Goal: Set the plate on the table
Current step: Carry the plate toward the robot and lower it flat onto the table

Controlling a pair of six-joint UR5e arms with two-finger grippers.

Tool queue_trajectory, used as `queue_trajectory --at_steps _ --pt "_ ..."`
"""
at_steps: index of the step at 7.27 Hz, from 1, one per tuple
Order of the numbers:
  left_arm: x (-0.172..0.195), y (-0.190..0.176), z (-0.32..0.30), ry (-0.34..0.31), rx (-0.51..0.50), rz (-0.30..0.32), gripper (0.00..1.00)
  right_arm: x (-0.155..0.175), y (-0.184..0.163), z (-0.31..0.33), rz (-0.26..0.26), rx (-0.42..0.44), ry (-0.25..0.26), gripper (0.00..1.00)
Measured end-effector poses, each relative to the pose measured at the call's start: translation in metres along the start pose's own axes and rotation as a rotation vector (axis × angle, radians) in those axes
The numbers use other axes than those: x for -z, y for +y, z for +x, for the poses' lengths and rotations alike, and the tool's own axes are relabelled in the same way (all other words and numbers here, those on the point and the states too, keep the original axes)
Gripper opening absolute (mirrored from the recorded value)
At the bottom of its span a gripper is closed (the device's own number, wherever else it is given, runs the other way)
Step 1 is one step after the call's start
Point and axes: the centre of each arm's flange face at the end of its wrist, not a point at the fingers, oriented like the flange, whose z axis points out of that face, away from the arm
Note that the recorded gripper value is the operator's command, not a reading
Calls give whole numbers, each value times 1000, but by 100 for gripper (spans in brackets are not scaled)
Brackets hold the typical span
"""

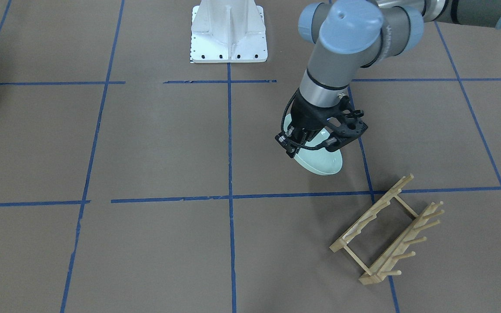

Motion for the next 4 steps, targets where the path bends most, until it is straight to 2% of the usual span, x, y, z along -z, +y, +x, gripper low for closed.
queue_trajectory --at_steps 2,3,4 --pt "-59 45 9 -158 -56 -62 0 0 0 0 0 0 0 100" --pt "-85 66 12 -203 -68 -77 0 0 0 0 -1 0 0 100" --pt "-101 83 13 -227 -72 -66 0 0 0 0 -1 -1 0 100"
